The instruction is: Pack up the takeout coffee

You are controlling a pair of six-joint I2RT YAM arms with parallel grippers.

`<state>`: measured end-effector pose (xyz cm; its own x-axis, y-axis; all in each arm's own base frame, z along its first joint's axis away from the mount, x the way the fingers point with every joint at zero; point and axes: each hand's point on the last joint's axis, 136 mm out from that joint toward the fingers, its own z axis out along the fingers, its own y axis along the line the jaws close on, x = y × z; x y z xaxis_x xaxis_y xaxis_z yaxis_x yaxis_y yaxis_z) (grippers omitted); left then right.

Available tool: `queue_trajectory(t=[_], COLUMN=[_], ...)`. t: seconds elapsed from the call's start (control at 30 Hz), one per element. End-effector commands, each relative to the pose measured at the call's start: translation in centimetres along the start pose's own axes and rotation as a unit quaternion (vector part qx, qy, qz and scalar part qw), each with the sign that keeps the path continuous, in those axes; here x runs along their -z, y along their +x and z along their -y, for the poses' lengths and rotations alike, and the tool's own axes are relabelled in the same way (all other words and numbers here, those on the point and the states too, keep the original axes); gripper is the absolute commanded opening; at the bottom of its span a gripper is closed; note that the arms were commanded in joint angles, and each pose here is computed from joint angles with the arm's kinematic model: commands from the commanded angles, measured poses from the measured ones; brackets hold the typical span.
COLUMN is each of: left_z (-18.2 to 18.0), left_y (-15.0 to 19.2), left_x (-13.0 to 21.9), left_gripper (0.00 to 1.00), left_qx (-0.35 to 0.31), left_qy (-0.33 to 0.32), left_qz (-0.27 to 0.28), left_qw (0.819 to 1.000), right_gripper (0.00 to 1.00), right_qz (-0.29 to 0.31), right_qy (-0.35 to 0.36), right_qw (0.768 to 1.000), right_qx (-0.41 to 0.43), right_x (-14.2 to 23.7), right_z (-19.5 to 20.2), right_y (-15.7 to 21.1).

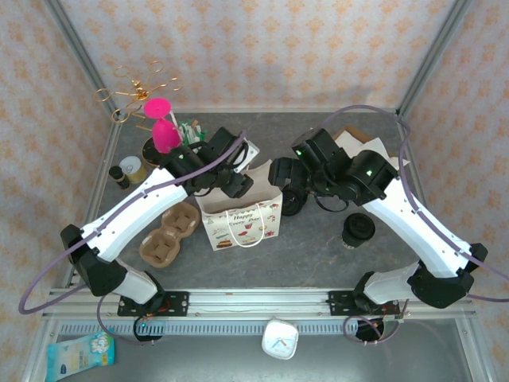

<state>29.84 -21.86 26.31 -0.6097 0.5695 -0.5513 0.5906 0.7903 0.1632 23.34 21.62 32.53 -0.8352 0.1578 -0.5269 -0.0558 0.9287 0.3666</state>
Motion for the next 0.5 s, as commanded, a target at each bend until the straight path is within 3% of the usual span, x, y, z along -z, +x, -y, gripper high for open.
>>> queue_trajectory(t=[0.0,0.47], left_z=[-0.99,-1.34], left_y=[0.03,0.87], left_x=[0.09,-0.52], left_gripper=[0.58,0.12], left_qx=[-0.01,0.041], left_qy=[-0.019,-0.002], left_qz=[-0.01,-0.018], left_qw=[1.0,0.999], right_gripper=[1.0,1.0], right_qz=[0.006,0.004], right_qy=[0.002,0.004], right_qw=[1.0,1.0], right_qx=[-0.001,0.011], right_x=[-0.2,-0.75], right_z=[0.17,-0.05], right_y=[-0.35,-0.64])
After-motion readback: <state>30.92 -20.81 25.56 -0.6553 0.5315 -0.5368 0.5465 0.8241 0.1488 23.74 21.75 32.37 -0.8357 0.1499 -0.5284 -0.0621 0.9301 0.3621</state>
